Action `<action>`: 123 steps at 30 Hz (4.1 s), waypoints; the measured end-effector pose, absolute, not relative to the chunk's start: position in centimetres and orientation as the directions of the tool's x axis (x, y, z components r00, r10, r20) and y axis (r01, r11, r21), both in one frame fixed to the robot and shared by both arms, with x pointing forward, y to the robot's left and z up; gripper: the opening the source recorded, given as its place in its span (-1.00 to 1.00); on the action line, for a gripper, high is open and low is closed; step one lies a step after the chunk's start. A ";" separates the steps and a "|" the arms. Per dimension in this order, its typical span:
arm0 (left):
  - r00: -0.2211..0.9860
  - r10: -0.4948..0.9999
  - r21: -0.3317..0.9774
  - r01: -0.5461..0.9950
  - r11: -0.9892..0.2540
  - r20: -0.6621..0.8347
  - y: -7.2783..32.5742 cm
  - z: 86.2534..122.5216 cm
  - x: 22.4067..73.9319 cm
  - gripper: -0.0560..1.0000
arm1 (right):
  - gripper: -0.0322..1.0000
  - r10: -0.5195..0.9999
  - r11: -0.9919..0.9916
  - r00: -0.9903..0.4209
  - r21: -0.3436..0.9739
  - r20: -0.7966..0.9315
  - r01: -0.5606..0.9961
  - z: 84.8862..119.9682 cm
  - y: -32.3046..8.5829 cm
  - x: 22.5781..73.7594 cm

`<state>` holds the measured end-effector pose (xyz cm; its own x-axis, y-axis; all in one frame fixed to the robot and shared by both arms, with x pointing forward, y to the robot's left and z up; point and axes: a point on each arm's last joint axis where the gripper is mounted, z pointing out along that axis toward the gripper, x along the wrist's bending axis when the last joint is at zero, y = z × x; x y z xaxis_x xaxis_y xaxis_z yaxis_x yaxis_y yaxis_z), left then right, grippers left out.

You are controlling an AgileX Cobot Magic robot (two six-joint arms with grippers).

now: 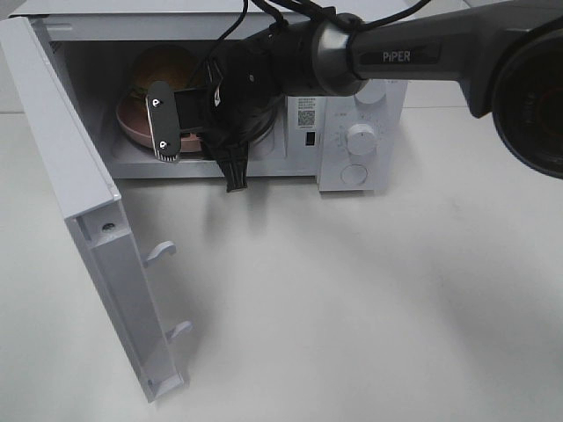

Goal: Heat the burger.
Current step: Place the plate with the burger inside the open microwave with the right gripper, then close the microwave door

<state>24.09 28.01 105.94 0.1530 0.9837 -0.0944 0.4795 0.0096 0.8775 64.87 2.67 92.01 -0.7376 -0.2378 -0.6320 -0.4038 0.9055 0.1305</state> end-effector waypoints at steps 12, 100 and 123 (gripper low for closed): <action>0.153 0.984 0.877 0.480 0.010 -0.094 28.0 105.9 24.1 0.96 | 0.28 -0.240 0.906 -0.747 0.133 -0.620 -0.402 92.4 1.6 63.5; 0.153 0.984 0.877 0.480 0.010 -0.094 28.0 105.9 24.1 0.96 | 0.55 0.810 0.557 -0.579 0.430 -0.093 0.711 104.7 -18.9 38.9; 0.153 0.984 0.877 0.480 0.010 -0.094 28.0 105.9 24.1 0.96 | 0.55 0.938 0.320 -0.342 0.539 -0.061 0.780 106.1 -26.0 33.7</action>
<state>24.09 28.01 105.94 0.1530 0.9837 -0.0944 0.4795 0.0096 0.8775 33.65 -26.05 106.11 -0.3419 0.9377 -0.0615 0.7796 0.3195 0.5386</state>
